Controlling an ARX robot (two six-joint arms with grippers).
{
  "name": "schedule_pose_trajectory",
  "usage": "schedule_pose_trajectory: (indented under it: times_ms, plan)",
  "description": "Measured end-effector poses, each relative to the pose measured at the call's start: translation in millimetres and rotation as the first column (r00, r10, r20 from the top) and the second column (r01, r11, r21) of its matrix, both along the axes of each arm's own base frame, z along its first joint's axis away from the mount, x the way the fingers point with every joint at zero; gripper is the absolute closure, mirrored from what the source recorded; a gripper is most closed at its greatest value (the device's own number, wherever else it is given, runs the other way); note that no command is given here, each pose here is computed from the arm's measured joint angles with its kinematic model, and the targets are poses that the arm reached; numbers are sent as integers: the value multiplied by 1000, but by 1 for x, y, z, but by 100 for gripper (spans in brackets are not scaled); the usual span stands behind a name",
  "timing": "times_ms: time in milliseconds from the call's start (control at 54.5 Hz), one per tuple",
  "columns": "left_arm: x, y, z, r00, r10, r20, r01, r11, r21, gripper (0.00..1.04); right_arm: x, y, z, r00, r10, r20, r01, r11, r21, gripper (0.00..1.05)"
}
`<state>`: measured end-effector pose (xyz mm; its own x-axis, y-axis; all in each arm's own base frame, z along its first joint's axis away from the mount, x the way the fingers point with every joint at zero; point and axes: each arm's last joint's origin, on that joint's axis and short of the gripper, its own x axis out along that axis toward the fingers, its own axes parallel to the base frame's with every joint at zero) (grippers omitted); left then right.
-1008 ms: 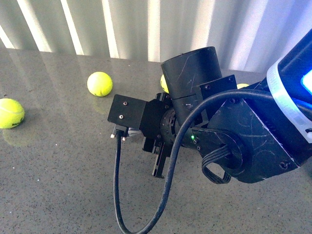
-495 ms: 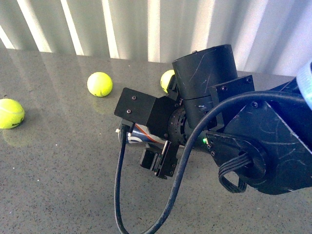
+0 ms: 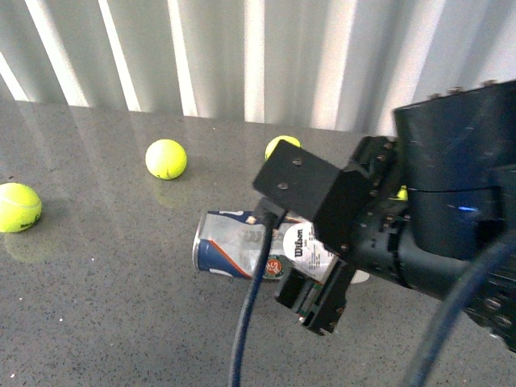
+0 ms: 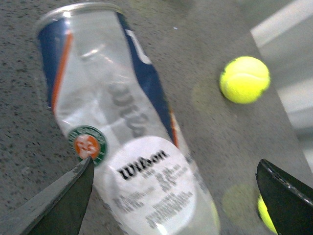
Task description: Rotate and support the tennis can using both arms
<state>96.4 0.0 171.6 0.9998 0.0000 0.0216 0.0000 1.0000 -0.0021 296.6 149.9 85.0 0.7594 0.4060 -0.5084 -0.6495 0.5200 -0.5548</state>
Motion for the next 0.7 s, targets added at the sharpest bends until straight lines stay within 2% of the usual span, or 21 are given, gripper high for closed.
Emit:
schedule_pose_trajectory:
  times_ms: [165,220,257,312,385,422,458,550,697]
  plan:
    - [0,0,0,1000,0,0,0,1000,0,7,-13,-41,16,973,-195,121,193,981,33,7]
    - [0,0,0,1000,0,0,0,1000,0,7,-25,-70,28,920,-333,207,328,943,59,7]
    - [0,0,0,1000,0,0,0,1000,0,7,-30,-78,32,899,-372,232,367,928,67,7]
    - [0,0,0,1000,0,0,0,1000,0,7,-40,-95,40,840,-461,285,455,886,91,7]
    - [0,0,0,1000,0,0,0,1000,0,7,-58,-118,56,723,-587,365,576,803,152,7]
    - [0,0,0,1000,0,0,0,1000,0,7,-64,-124,61,685,-621,382,605,776,176,7]
    - [0,0,0,1000,0,0,0,1000,0,7,-76,-133,70,614,-681,398,655,722,225,7]
    - [0,0,0,1000,0,0,0,1000,0,7,-104,-141,84,531,-740,413,674,664,323,7]
    - [0,0,0,1000,0,0,0,1000,0,7,-152,-148,106,402,-807,434,646,585,491,7]
